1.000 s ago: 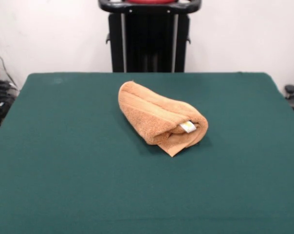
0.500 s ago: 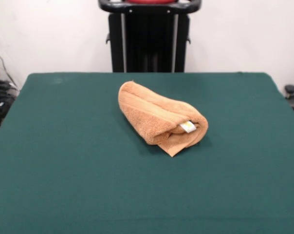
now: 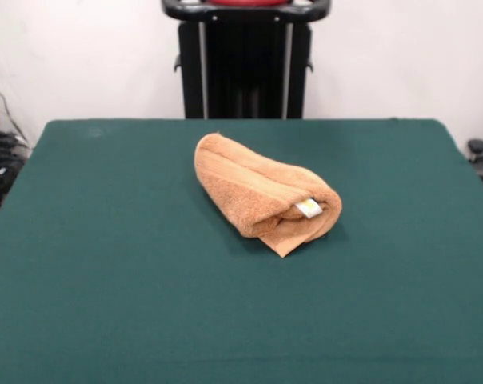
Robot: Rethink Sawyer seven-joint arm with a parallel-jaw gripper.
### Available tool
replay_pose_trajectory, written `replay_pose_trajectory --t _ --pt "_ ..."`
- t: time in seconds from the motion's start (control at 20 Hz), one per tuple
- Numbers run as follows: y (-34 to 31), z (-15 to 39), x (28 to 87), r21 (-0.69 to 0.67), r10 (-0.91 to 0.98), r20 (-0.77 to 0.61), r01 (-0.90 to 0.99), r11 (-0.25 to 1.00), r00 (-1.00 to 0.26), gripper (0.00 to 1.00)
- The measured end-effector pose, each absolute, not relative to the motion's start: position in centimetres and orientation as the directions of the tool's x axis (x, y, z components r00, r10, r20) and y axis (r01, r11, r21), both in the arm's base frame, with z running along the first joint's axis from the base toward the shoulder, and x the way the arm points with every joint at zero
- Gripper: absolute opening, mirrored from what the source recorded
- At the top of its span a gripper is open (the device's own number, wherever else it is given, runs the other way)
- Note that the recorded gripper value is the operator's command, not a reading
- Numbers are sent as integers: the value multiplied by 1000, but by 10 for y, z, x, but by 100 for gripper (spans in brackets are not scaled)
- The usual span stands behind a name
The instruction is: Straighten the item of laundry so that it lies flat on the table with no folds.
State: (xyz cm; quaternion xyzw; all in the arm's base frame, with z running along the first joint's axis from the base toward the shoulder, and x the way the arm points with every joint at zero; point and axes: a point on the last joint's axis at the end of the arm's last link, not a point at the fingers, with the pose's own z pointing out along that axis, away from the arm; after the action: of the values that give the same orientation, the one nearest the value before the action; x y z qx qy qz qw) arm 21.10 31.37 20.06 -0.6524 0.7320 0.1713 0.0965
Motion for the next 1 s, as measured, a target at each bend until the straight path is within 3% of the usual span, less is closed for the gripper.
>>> replay_pose_trajectory --t 0.4,1.0 --pt "310 164 230 46 -912 -409 -999 -29 7 100" --pt "251 103 218 32 -951 -298 -995 -96 83 100"
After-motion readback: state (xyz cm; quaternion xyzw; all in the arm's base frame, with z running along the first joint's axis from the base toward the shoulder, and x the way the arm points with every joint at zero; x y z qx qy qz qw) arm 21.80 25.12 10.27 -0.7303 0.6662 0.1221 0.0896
